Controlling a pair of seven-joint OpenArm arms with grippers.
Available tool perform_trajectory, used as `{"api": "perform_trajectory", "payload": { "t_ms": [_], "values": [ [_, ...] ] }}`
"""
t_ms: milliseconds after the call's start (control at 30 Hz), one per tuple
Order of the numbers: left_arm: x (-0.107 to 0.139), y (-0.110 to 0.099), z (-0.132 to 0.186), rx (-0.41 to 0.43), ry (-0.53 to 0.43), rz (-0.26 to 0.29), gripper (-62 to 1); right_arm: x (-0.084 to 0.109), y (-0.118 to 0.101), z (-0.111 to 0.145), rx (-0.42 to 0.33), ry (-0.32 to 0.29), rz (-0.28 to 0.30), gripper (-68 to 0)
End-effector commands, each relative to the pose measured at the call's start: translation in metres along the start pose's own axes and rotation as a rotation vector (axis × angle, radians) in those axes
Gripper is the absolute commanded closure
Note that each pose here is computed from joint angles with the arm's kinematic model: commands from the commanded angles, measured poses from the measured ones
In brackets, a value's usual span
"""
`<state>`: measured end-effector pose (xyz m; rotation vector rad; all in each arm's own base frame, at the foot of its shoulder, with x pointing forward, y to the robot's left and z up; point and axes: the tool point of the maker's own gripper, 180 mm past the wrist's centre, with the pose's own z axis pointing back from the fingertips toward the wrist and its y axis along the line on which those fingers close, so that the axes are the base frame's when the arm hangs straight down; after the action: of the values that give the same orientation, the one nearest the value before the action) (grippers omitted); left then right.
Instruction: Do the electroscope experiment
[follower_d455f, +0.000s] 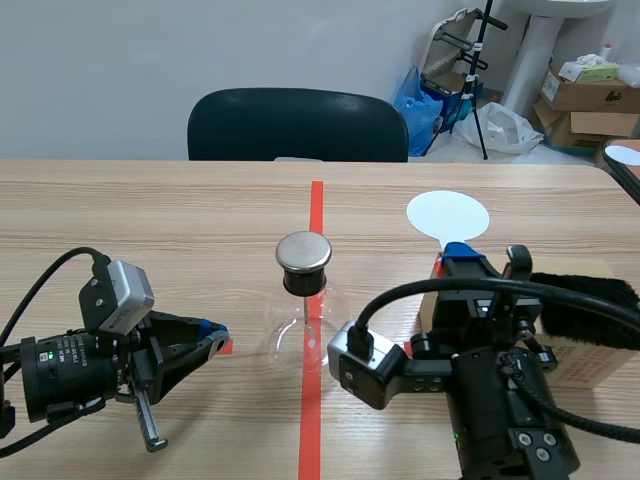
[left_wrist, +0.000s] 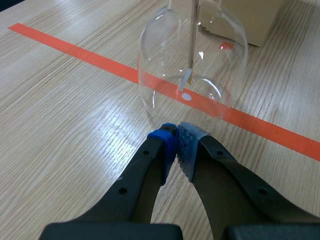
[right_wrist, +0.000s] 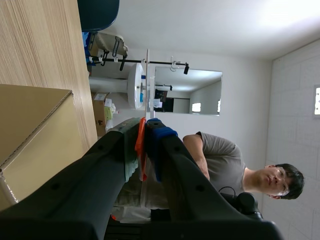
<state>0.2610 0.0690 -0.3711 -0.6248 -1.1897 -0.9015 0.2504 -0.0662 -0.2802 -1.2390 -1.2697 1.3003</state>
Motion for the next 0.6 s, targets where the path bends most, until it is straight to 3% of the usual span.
{"api": "perform_trajectory", "payload": {
  "t_ms": [0,567],
  "values": [
    [0.0109,-0.0001,-0.0024,-0.001,-0.037,-0.007,-3.2,-0.0030,-0.0077,-0.0045,-0.029,0.010,-0.006,-1.0],
    [0.0109,-0.0001,-0.0024,-0.001,-0.037,-0.007,-3.2,-0.0004,-0.0078,-0.0045,-0.030,-0.005,-0.005,-1.0]
  ]
}}
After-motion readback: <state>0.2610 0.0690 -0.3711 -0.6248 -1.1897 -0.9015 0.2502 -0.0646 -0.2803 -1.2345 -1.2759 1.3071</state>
